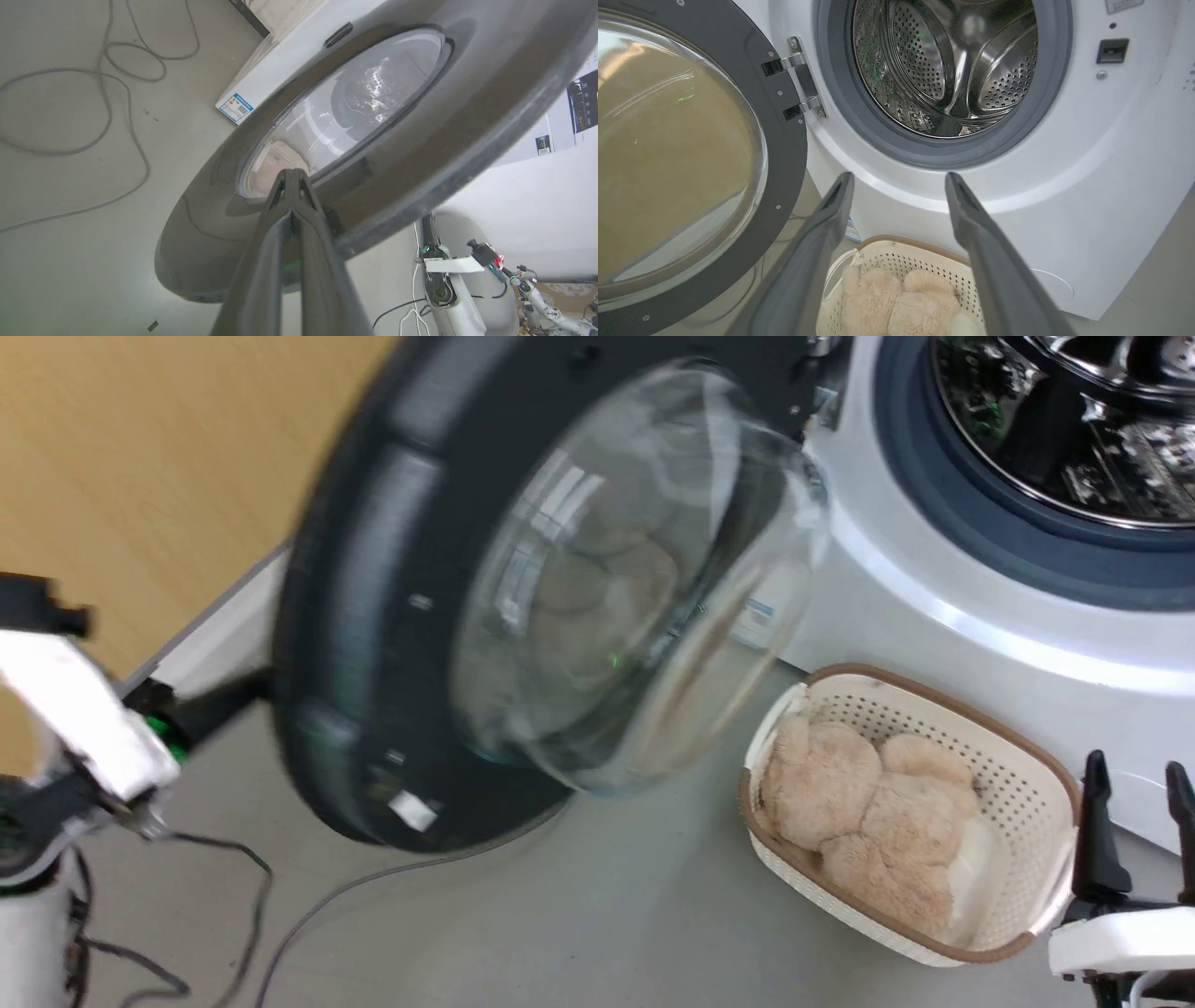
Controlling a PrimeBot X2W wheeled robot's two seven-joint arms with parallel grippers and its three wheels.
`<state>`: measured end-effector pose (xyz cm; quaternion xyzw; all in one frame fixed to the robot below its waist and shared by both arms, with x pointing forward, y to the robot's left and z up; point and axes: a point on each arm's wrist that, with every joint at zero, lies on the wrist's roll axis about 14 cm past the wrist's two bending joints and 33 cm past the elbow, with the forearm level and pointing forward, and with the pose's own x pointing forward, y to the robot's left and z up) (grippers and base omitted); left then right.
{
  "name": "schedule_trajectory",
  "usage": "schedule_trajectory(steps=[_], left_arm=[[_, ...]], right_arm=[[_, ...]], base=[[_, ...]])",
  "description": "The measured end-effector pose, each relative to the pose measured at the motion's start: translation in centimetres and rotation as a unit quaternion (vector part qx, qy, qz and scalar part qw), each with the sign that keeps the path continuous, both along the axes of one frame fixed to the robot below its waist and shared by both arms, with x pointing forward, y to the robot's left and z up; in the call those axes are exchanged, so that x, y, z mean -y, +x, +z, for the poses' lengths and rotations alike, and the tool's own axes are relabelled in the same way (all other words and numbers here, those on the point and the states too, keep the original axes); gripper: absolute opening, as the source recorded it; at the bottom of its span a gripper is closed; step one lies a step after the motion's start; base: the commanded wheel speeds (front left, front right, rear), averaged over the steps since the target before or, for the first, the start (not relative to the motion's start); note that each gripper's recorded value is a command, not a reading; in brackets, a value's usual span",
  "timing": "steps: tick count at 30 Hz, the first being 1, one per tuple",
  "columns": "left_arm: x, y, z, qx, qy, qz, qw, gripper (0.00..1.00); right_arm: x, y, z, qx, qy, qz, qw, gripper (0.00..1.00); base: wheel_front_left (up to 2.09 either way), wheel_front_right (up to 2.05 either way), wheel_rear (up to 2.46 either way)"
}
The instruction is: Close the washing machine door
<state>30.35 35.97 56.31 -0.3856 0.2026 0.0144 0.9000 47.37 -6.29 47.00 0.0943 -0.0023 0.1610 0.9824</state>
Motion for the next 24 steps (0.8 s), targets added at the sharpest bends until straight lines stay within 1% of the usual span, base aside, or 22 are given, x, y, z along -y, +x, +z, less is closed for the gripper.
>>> schedule_trajectory(steps=[6,13,17,18,19,24], left_arm=[[5.0,-0.7,0.4,0.003,0.007,-0.09,0.996,0.0],[12.5,-0.1,0.3,0.026,-0.029,-0.198,0.979,0.0],[17.0,0.4,0.1,0.042,-0.059,-0.249,0.966,0.0],[20.2,0.7,0.0,0.049,-0.072,-0.291,0.953,0.0],[21.2,0.8,0.0,0.052,-0.077,-0.305,0.948,0.0],[26.1,2.5,0.3,0.076,-0.128,-0.342,0.928,0.0]], right_arm=[[0.1,-0.1,0.2,0.002,0.004,-0.003,1.0,1.0],[1.2,-0.4,-0.1,-0.004,0.005,-0.015,1.0,1.0],[3.0,-0.6,0.0,-0.003,0.002,-0.037,0.999,1.0],[4.6,-0.9,0.1,-0.002,0.0,-0.057,0.998,1.0],[5.2,-0.9,0.1,-0.002,-0.001,-0.066,0.998,1.0],[8.1,-1.3,0.5,0.003,-0.005,-0.103,0.995,1.0]], base=[[0.0,0.0,0.0],[0.0,0.0,0.0],[0.0,0.0,0.0],[0.0,0.0,0.0],[0.0,0.0,0.0],[0.0,0.0,0.0]])
